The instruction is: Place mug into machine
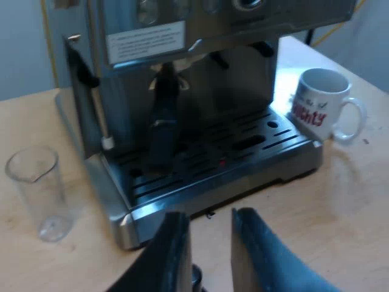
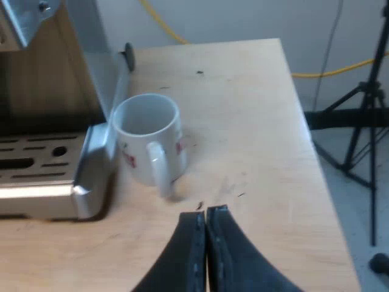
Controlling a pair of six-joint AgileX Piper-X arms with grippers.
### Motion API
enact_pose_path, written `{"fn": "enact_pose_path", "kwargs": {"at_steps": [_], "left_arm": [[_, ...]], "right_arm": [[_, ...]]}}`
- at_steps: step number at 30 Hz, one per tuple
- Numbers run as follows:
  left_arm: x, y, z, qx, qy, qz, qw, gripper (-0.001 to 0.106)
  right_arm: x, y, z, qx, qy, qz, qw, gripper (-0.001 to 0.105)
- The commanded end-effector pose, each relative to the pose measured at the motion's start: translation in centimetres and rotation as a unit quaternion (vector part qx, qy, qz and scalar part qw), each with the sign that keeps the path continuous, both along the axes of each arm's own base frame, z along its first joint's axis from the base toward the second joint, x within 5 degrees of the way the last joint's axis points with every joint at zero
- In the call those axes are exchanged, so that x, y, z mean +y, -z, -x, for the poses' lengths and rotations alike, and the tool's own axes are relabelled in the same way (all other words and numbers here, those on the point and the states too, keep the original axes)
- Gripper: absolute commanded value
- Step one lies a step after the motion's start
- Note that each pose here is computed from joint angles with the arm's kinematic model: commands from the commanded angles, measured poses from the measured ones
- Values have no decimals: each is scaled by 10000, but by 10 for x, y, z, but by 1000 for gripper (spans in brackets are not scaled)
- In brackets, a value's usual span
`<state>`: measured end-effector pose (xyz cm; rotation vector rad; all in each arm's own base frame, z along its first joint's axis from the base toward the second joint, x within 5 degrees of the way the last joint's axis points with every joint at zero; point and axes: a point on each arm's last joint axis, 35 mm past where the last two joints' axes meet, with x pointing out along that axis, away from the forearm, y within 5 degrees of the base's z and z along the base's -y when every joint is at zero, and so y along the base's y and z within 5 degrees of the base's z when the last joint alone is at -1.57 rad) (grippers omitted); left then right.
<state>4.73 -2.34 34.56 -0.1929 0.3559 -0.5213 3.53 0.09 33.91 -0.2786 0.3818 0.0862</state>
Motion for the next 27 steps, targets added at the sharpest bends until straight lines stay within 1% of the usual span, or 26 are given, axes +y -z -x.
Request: {"fn": "enact_pose_path", "kwargs": {"at_steps": [1, 3, 7, 9, 10, 11, 13, 14, 15, 16, 17, 18, 20, 22, 23, 24, 25, 26, 27], "left_arm": [[-7, -7, -11, -75, 393, 96, 9992, 20], [-14, -9, -23, -12, 632, 109, 9979, 20], [-23, -9, -39, 72, 793, 85, 9968, 20], [-28, -8, -48, 118, 863, 71, 9962, 20], [-29, -7, -51, 137, 892, 68, 9959, 20], [-31, -7, -54, 156, 933, 65, 9955, 20], [-36, -5, -59, 212, 1071, 80, 9940, 20], [-39, -4, -63, 262, 1218, 103, 9922, 20], [-42, -3, -65, 318, 1335, 115, 9905, 20], [-43, -3, -66, 334, 1370, 115, 9899, 20], [-45, -1, -69, 395, 1417, 99, 9891, 20], [-48, 1, -72, 462, 1455, 77, 9882, 20], [-50, 3, -75, 511, 1495, 41, 9874, 20], [-52, 5, -78, 520, 1555, -21, 9865, 20], [-54, 7, -81, 546, 1563, -52, 9862, 24], [-55, 7, -83, 539, 1571, -72, 9861, 31], [-55, 8, -84, 538, 1574, -80, 9860, 36], [-56, 8, -86, 498, 1589, -107, 9860, 45], [-57, 8, -88, 457, 1605, -139, 9859, 57]], "right_arm": [[2, -6, -7, 16, -304, -53, 9995, 0], [2, -9, -14, 138, -459, -132, 9988, 0], [2, -11, -27, 258, -537, -181, 9981, 0], [2, -13, -37, 244, -602, -208, 9977, 0], [2, -13, -39, 249, -602, -209, 9977, 0], [2, -13, -44, 257, -626, -152, 9976, 0], [1, -13, -52, 294, -635, -137, 9975, 7], [1, -12, -56, 325, -634, -142, 9974, 14], [0, -11, -61, 389, -626, -166, 9971, 25], [0, -10, -64, 434, -623, -177, 9970, 31], [0, -9, -69, 505, -610, -212, 9966, 43], [0, -7, -74, 579, -644, -241, 9959, 51], [-1, -4, -81, 731, -647, -263, 9949, 54], [-1, 0, -87, 867, -644, -281, 9938, 54], [-1, 2, -91, 959, -657, -301, 9928, 54], [-1, 5, -94, 1039, -655, -311, 9919, 54], [-1, 6, -96, 1066, -655, -315, 9916, 54], [-2, 8, -100, 1096, -662, -323, 9912, 54], [-2, 10, -104, 1103, -687, -338, 9909, 54]]}}
